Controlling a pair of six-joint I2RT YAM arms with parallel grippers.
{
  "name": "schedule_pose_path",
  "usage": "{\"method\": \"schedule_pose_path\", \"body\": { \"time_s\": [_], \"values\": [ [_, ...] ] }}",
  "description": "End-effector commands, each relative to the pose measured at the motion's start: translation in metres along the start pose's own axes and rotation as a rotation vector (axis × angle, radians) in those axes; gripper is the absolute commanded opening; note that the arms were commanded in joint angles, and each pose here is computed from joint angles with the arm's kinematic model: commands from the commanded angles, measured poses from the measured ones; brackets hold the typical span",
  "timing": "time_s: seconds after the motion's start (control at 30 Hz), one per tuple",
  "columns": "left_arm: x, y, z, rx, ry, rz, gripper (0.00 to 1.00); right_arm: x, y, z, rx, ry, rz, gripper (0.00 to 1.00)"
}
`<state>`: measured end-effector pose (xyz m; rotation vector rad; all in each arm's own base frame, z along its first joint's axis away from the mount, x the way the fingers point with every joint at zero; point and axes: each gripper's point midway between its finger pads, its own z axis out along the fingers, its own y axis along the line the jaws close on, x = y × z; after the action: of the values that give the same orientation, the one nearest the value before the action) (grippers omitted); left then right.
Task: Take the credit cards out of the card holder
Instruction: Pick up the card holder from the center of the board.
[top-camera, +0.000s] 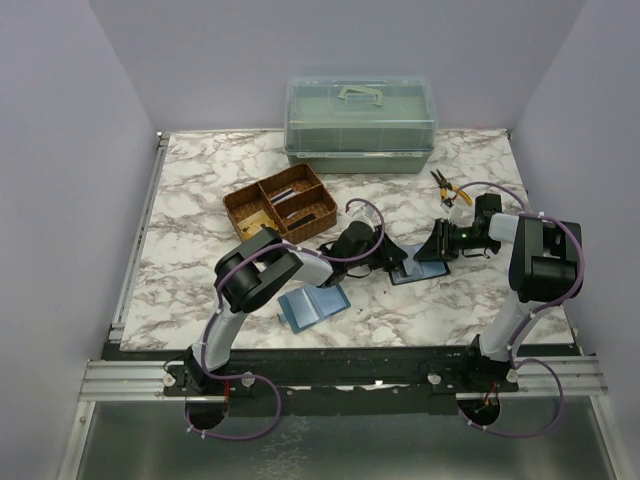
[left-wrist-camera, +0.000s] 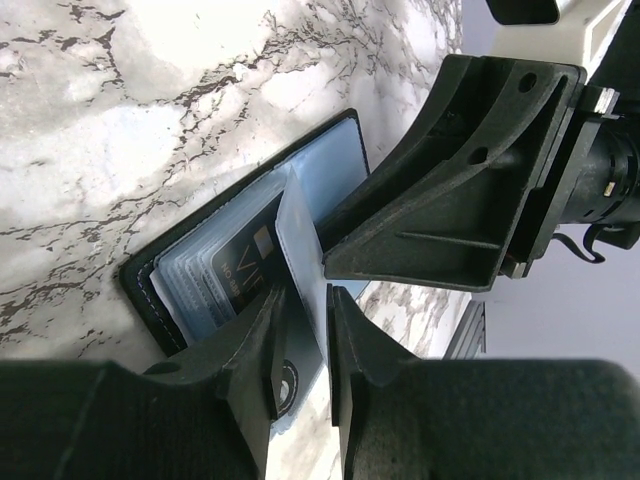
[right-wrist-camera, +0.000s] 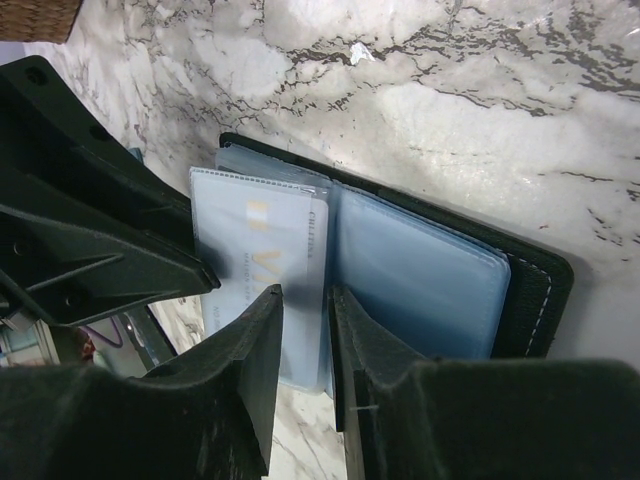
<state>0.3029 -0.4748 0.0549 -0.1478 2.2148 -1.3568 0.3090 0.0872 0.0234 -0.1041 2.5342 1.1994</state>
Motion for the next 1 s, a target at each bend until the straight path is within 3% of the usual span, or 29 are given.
{"method": "schedule_pose_path", "body": {
  "time_s": [0.0,0.77,0.97],
  "values": [
    [0.006,0.014,0.007,-0.031,0.020,0.016,0.28,-0.001,-0.014,0.001,0.051,0.004,-0.021,0.32],
    [0.005,0.005,0.007,-0.007,0.026,0.008,0.26,-0.001,-0.012,0.001,0.044,0.002,-0.024,0.32],
    [0.008,0.009,0.007,-0.013,0.034,0.002,0.14,-0.001,-0.013,0.001,0.045,0.003,-0.025,0.33]
  ]
}}
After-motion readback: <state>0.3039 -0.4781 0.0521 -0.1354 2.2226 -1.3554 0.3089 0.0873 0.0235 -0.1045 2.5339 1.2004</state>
